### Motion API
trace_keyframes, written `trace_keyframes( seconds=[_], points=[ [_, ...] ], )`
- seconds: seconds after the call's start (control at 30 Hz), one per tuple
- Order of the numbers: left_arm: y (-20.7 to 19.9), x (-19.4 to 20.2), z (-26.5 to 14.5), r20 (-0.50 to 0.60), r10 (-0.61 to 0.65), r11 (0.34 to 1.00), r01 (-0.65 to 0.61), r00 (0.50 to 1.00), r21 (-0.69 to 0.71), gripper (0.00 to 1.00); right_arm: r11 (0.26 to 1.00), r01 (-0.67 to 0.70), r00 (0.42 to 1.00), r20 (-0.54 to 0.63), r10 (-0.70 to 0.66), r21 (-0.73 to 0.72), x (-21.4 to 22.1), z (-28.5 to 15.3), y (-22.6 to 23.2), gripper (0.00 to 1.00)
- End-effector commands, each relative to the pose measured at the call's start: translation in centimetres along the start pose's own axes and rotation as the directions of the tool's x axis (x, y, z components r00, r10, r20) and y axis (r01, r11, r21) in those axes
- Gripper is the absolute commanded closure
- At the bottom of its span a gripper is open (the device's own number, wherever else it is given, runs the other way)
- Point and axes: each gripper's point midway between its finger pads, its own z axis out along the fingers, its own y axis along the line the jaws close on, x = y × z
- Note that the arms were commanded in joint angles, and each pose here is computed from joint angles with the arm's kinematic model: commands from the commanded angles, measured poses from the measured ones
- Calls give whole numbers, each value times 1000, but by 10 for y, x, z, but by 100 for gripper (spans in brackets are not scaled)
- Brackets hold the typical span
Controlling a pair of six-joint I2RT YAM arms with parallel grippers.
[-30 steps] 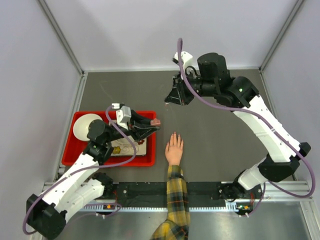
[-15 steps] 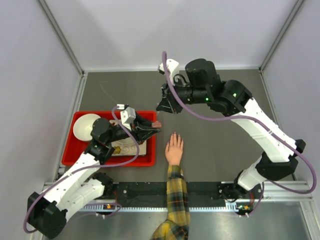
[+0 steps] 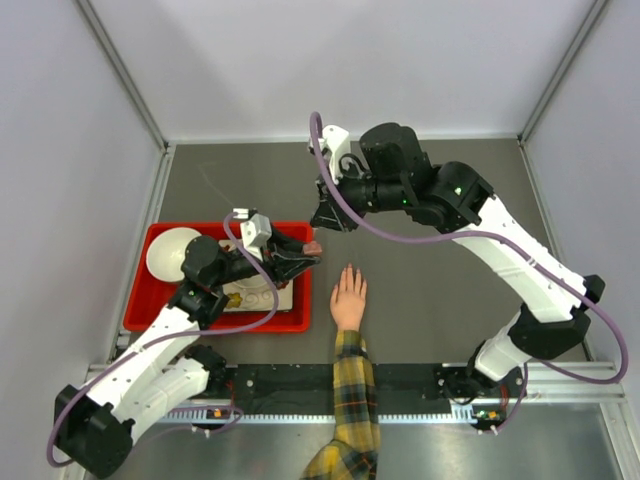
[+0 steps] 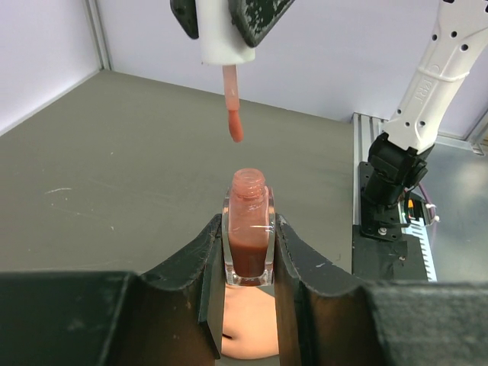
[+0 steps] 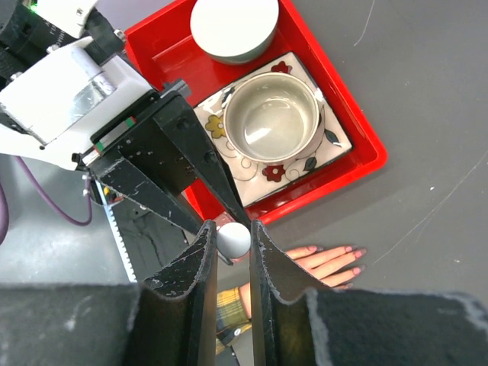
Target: Paint the nails
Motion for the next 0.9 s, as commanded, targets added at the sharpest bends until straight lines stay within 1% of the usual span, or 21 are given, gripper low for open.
trace_keyframes(
  seconds=[0.0,0.57,0.87],
  points=[
    [-1,-16,-2,50,69,998,-69,996,-11,100,1000,22,1000,7,-22,-13,-1,2,6,100],
    [-1,-17,-1,51,67,998,-67,996,-12,100,999,27,1000,-14,-28,-47,4,10,14,100],
    [-2,-17,-2,54,71,997,-70,996,-10,100,999,27,999,-22,-27,-31,7,11,11,100]
  ],
)
